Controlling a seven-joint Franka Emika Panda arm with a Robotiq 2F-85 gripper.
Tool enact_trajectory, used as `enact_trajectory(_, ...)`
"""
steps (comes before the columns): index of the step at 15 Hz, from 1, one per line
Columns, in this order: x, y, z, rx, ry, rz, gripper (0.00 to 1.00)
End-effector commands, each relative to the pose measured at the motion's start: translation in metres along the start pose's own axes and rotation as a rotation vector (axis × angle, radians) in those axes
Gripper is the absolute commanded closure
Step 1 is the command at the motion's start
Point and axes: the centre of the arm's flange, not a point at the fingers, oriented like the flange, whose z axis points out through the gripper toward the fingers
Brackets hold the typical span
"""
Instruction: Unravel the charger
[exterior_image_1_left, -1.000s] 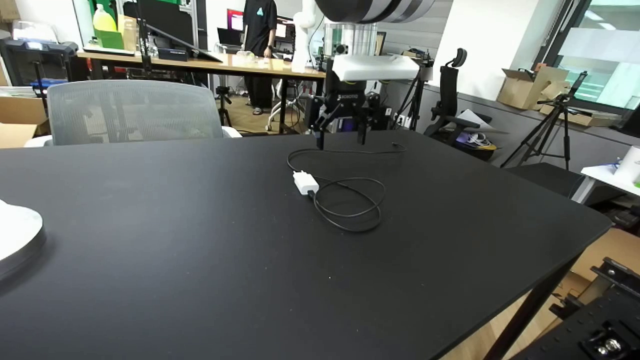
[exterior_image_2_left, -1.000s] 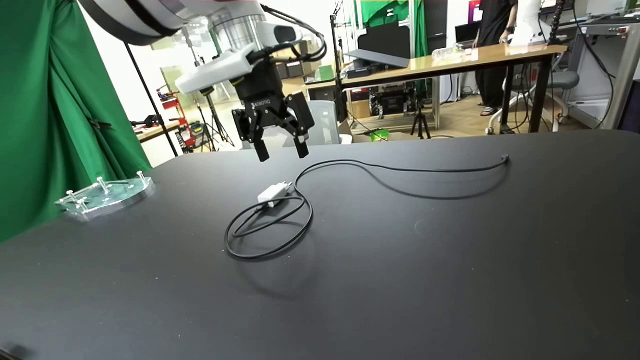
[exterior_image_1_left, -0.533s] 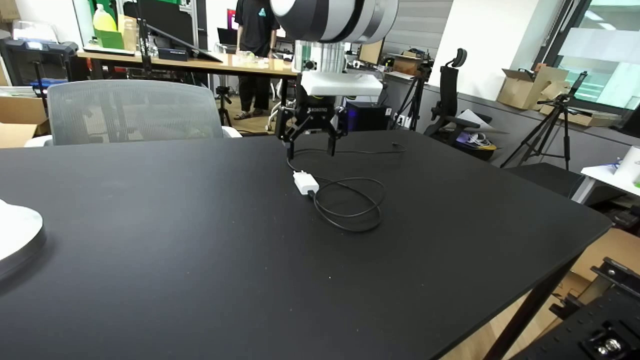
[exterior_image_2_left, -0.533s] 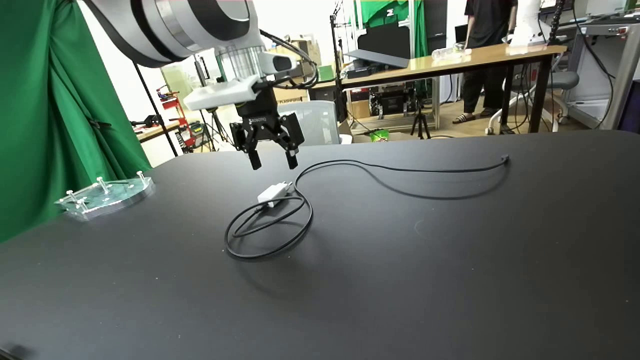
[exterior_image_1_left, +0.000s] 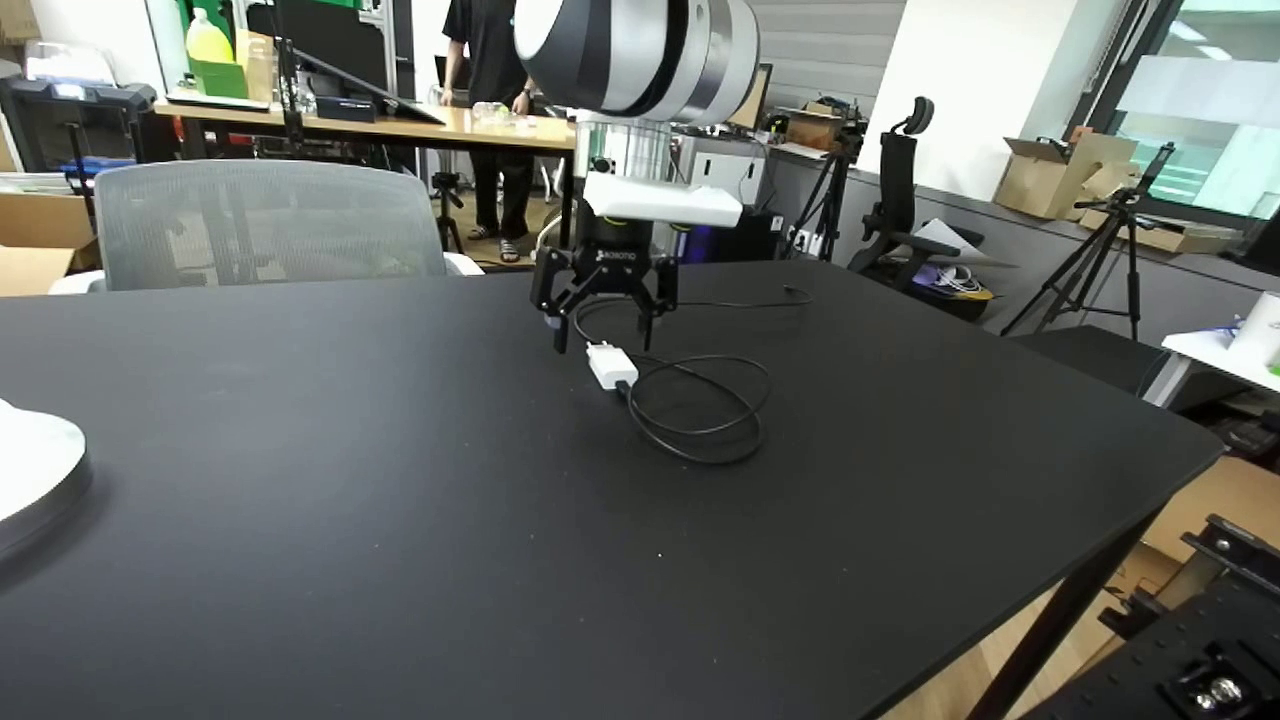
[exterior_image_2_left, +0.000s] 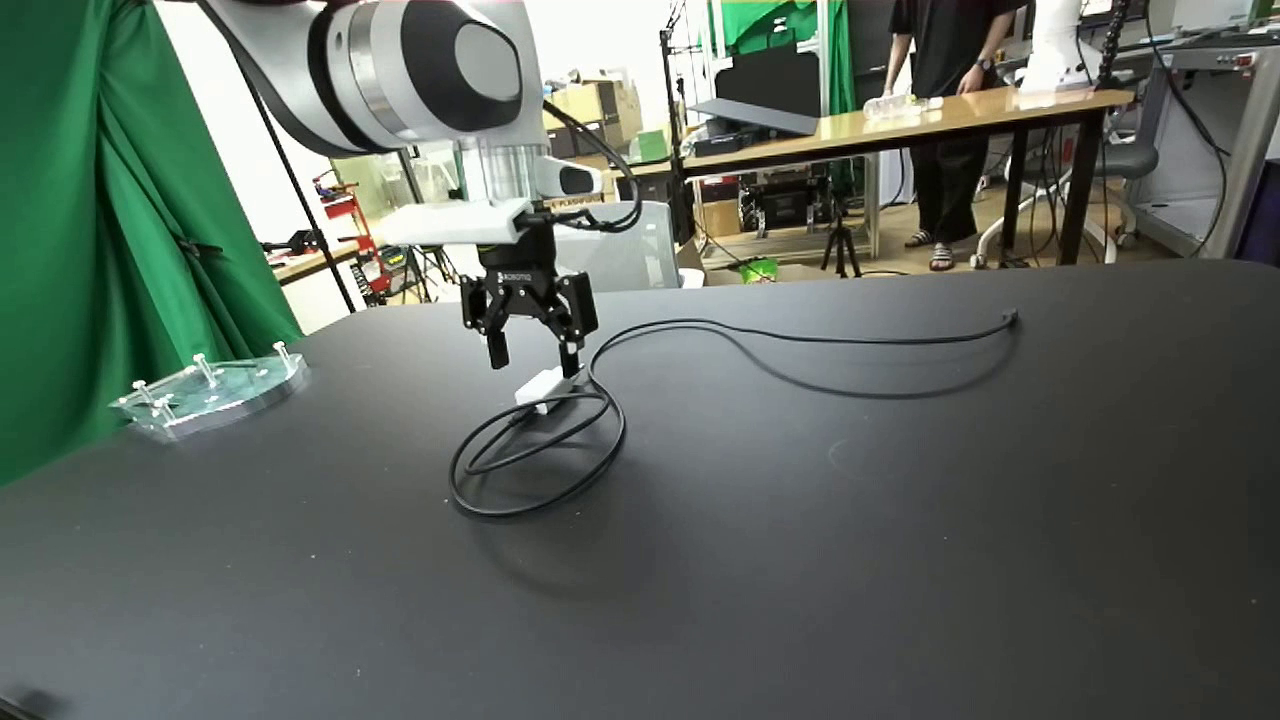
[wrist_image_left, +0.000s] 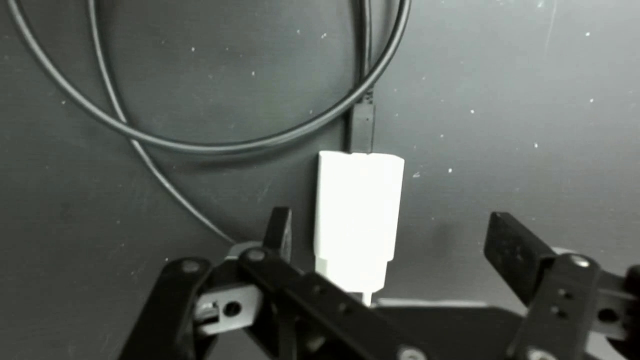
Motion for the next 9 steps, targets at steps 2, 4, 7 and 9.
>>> enact_trajectory(2, 0.006, 0.002, 0.006, 0.017, -0.047, 0.025, 0.00)
enact_trajectory(4, 0.006, 0.004, 0.010, 0.012, -0.058, 0.024, 0.00)
enact_trajectory(7, 0.005, 0.008, 0.011, 0.002, -0.054, 0.030, 0.26)
enact_trajectory(9, 0.004, 0.011, 0.010, -0.001, -0.051, 0.035, 0.38)
